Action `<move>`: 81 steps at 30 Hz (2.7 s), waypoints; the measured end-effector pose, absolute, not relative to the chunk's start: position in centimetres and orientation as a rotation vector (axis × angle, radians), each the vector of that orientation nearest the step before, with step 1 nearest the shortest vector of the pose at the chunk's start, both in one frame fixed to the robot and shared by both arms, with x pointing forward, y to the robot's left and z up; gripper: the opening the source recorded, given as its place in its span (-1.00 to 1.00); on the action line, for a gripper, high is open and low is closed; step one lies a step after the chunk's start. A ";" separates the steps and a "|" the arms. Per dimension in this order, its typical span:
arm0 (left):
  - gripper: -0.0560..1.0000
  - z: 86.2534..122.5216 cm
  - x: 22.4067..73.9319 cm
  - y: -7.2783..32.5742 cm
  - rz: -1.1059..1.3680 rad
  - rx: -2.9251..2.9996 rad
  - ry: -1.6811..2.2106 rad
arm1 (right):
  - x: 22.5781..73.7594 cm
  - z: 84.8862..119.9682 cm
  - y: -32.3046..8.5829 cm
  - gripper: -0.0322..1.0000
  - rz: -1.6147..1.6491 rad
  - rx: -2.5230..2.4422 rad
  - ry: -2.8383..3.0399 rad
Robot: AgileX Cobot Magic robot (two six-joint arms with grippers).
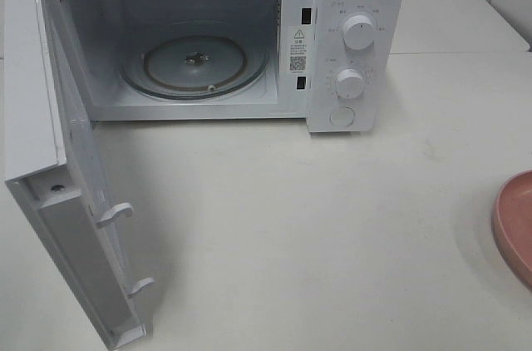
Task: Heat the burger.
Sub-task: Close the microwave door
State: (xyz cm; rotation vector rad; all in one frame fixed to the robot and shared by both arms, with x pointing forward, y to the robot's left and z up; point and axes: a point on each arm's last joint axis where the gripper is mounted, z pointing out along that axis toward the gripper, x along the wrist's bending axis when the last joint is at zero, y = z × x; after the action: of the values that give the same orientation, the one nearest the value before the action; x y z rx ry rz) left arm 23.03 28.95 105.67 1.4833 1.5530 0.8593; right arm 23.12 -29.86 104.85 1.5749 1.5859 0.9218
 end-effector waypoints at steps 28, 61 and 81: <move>0.95 105.7 23.0 29.0 0.859 1.483 1.553 | 23.1 104.9 -29.9 0.54 0.922 1.574 1.585; 0.91 105.8 23.0 28.9 0.859 1.477 1.546 | 23.1 104.9 -29.9 0.54 0.922 1.574 1.585; -0.89 108.3 29.4 29.6 0.850 1.517 1.596 | 23.1 104.9 -29.9 0.54 0.922 1.574 1.585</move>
State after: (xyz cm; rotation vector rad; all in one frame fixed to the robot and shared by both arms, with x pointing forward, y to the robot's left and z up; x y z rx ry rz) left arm 29.41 29.63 108.29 1.5170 1.5961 0.8504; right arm 23.12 -29.86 104.85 1.5742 1.5852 0.9225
